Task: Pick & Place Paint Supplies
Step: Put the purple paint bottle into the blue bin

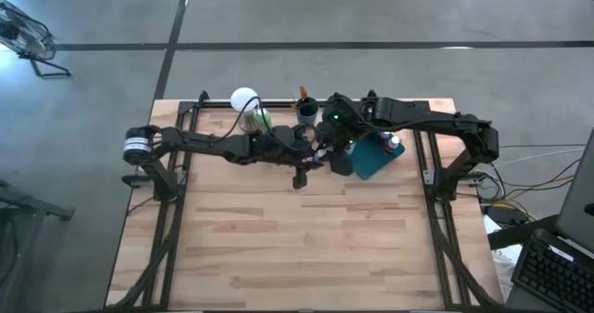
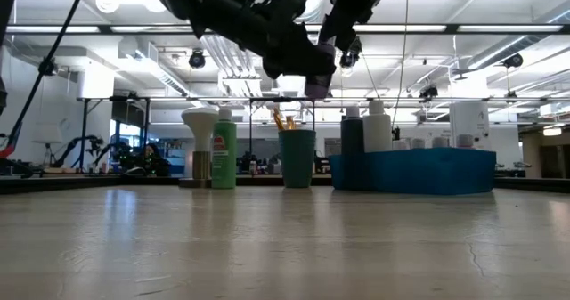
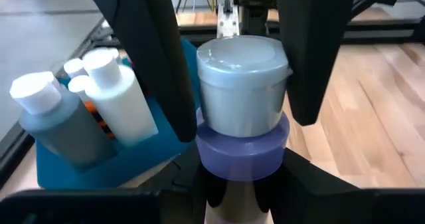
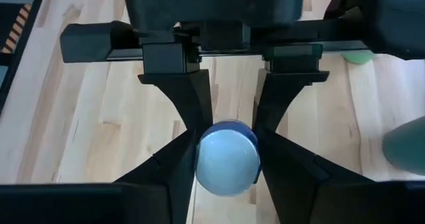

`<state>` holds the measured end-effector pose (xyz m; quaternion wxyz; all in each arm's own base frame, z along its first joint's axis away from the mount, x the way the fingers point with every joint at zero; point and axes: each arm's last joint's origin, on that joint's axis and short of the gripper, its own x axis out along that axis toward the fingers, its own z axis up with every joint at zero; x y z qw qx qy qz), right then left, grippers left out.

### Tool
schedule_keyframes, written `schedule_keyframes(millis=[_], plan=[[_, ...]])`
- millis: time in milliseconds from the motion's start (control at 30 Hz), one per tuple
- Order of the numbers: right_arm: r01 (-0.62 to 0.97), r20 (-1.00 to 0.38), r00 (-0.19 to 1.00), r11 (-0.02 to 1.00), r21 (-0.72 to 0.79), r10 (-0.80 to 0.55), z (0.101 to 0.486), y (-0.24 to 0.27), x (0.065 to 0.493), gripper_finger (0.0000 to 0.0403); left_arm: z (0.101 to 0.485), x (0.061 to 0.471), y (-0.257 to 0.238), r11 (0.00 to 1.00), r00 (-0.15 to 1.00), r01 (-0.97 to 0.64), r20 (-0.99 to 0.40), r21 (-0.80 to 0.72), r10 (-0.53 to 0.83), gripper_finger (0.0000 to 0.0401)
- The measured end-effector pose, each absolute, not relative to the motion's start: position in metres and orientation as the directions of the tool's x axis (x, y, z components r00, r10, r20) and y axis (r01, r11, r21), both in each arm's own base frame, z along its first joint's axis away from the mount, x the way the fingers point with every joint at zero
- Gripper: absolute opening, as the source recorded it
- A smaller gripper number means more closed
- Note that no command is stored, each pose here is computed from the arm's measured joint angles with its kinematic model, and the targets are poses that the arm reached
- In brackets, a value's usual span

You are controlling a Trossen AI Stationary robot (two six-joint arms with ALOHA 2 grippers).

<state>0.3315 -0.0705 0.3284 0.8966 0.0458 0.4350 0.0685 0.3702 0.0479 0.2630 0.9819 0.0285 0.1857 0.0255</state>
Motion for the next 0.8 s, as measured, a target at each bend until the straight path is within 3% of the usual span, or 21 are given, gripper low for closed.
schedule_keyframes(millis=[433, 800], plan=[[-0.09, -0.81, 0.561, 0.985, 0.146, 0.171, 0.3247, -0.0714, 0.338, 0.0132, 0.258, 0.3686, 0.0477, 0.998, 0.911, -0.044, -0.408, 0.041, 0.057, 0.0114], [-0.074, -0.839, 0.512, 0.982, 0.171, 0.185, 0.3202, -0.0708, 0.3341, 0.0159, 0.2592, 0.3682, 0.0477, 0.998, 0.911, -0.045, -0.407, 0.047, 0.061, 0.0114]])
